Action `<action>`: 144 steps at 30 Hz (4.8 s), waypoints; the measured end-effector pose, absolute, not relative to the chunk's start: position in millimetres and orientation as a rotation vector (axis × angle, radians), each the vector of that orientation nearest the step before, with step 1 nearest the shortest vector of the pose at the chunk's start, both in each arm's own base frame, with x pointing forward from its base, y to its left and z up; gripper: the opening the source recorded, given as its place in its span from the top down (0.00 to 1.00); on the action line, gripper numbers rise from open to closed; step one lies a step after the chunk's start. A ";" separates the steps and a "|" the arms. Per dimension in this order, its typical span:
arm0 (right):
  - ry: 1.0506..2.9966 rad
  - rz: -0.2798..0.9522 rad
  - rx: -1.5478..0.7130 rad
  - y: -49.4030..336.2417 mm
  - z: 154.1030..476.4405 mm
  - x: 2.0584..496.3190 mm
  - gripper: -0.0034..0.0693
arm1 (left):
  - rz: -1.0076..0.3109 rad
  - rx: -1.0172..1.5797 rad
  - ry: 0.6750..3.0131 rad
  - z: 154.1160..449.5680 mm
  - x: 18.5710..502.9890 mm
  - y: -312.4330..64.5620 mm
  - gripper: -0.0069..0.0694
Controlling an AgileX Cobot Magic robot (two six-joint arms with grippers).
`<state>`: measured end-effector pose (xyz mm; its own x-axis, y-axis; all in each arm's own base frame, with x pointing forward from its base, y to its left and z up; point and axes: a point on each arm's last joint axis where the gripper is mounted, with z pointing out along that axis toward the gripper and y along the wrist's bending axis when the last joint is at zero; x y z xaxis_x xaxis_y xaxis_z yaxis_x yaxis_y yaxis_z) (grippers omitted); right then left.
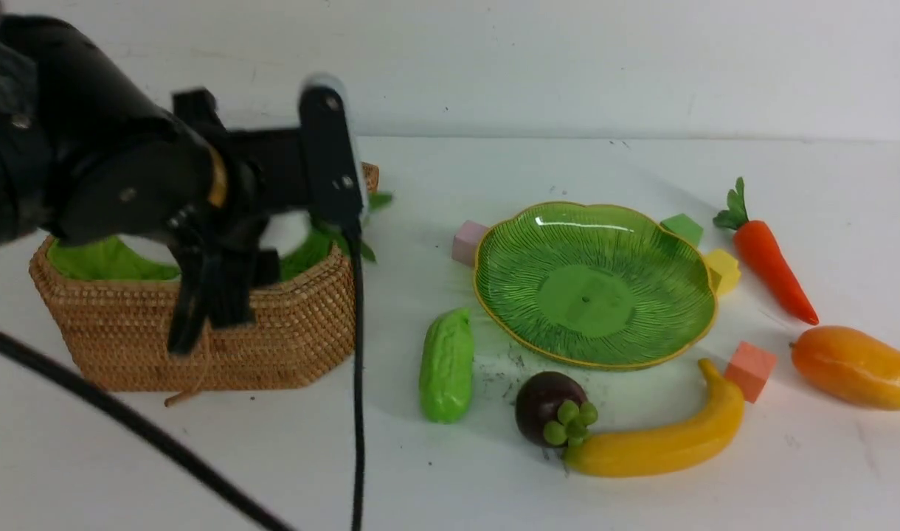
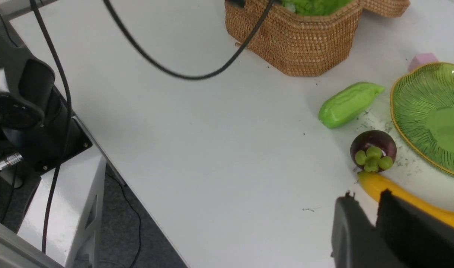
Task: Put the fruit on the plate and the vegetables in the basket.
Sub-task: Take a daikon with your left arm and place it on the basket on the left, then take a chayote with your left arm and place it on the basket on the left, then grab a mangosteen with your left arm and put it on the plate on the right
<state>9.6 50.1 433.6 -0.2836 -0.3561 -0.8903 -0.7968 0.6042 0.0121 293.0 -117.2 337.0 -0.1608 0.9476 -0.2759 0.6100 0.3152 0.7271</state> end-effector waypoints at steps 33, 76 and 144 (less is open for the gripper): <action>1.908 0.570 -0.890 48.4 432.7 11.1 0.76 | -0.357 0.374 2.350 334.7 283.5 -125.1 0.64; 1.942 0.538 -0.798 41.1 431.4 6.4 0.75 | 0.174 0.615 2.642 170.5 358.1 -283.9 0.30; 1.937 0.519 -0.791 38.9 431.1 4.2 0.69 | -0.300 1.313 2.456 273.6 282.0 -292.9 0.49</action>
